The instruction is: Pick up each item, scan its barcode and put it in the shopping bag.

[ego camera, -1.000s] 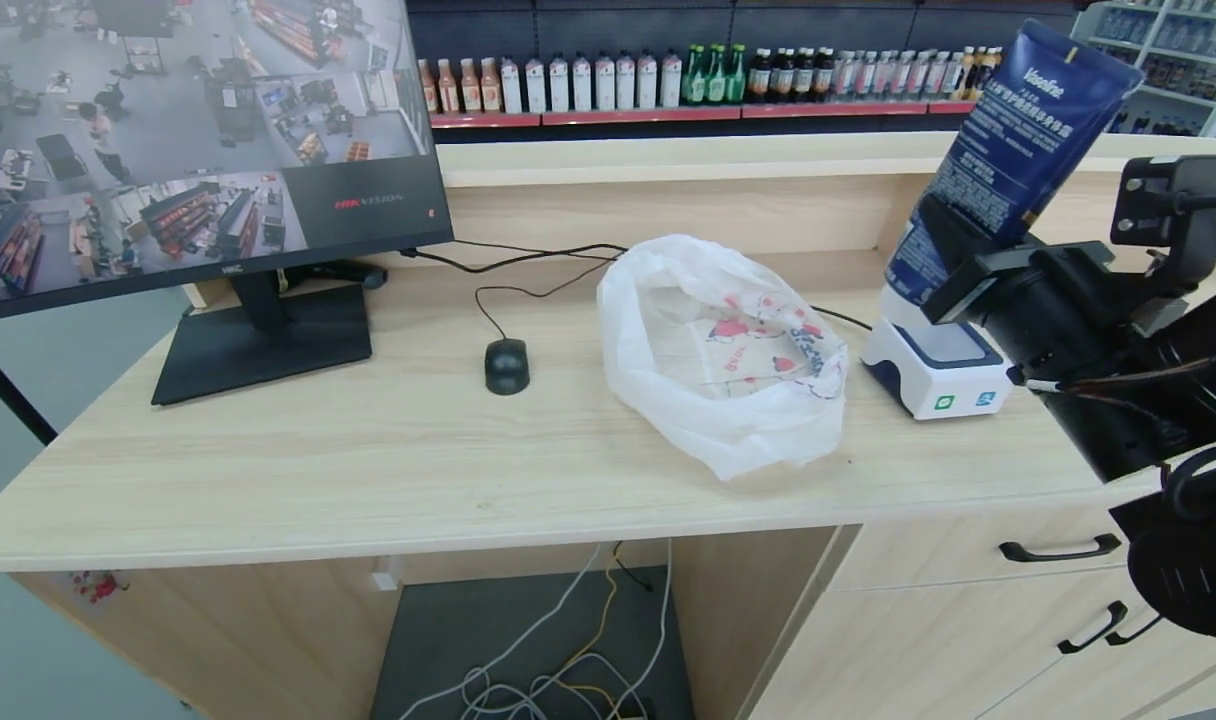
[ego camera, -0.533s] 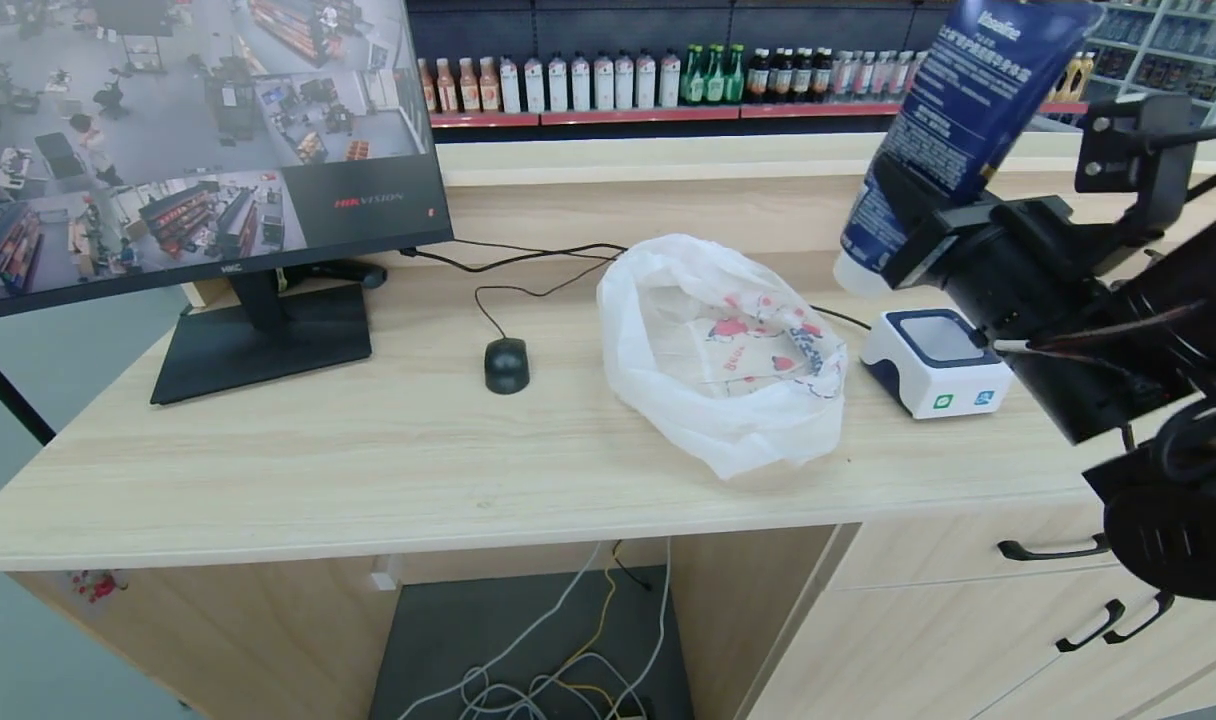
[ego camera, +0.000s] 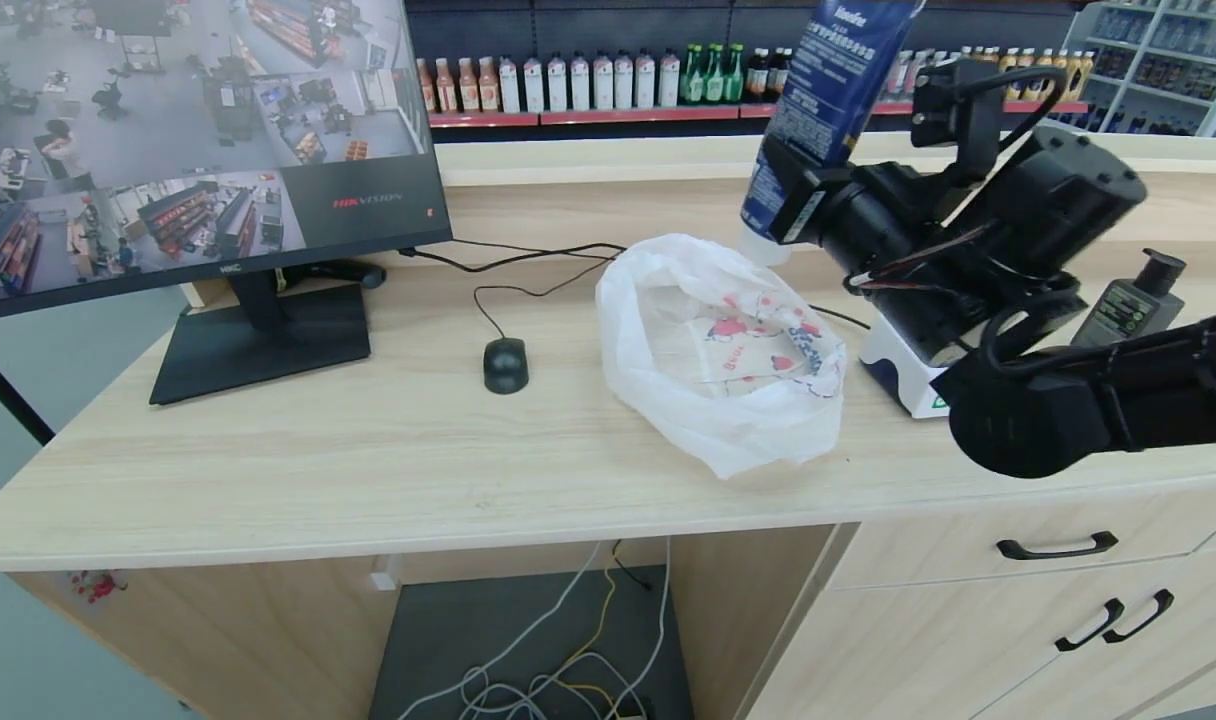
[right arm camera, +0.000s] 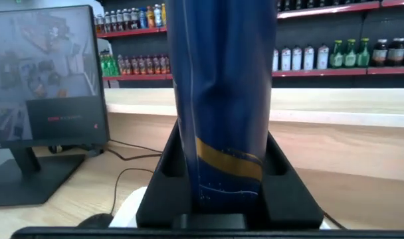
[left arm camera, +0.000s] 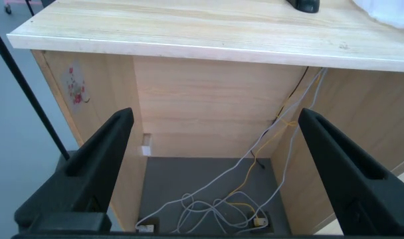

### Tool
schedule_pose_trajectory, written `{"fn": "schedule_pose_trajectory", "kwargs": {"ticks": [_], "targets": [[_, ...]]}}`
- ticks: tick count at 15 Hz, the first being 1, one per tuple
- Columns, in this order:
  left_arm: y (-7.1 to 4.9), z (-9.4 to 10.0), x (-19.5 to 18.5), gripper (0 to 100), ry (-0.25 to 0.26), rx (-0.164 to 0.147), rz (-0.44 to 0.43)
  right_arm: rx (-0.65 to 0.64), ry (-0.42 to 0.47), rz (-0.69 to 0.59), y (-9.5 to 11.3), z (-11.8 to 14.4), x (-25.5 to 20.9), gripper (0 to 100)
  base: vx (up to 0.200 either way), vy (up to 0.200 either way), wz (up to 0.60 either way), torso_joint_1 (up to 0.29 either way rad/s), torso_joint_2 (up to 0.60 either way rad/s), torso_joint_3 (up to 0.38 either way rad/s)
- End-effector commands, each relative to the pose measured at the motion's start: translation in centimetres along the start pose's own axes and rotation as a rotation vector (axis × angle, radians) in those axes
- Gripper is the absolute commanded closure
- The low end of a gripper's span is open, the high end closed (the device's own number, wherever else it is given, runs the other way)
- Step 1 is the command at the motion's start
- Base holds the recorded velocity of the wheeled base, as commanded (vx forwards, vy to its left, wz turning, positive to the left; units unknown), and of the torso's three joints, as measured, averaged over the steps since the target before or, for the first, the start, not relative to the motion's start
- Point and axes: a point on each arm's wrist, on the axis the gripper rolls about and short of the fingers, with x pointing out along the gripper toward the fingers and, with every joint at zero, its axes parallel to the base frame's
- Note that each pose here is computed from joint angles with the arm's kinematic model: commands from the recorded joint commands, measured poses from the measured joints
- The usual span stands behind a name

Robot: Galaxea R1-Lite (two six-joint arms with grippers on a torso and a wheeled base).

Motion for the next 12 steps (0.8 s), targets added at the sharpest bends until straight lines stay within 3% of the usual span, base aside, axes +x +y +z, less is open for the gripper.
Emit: {"fn": "schedule_pose_trajectory", "kwargs": {"ticks": [1, 5, 9, 12], "targets": [[0.0, 0.0, 0.0, 0, 0.0, 0.001, 0.001, 0.011, 0.039, 0.021, 0.7, -3.8, 1.5, 100, 0.0, 0.0, 0.0, 0.0, 0.0, 0.0], [0.0, 0.0, 0.0, 0, 0.0, 0.0, 0.001, 0.055, 0.05, 0.059, 2.8, -6.7, 2.8, 100, 0.0, 0.0, 0.0, 0.0, 0.0, 0.0], [0.0, 0.0, 0.0, 0, 0.0, 0.0, 0.001, 0.044, 0.074, 0.05, 2.9, -9.2, 3.4, 100, 0.0, 0.0, 0.0, 0.0, 0.0, 0.0], [0.0, 0.0, 0.0, 0, 0.0, 0.0, 0.001, 0.037, 0.094, 0.033, 2.4, -9.7, 3.4, 100, 0.0, 0.0, 0.0, 0.0, 0.0, 0.0]]}}
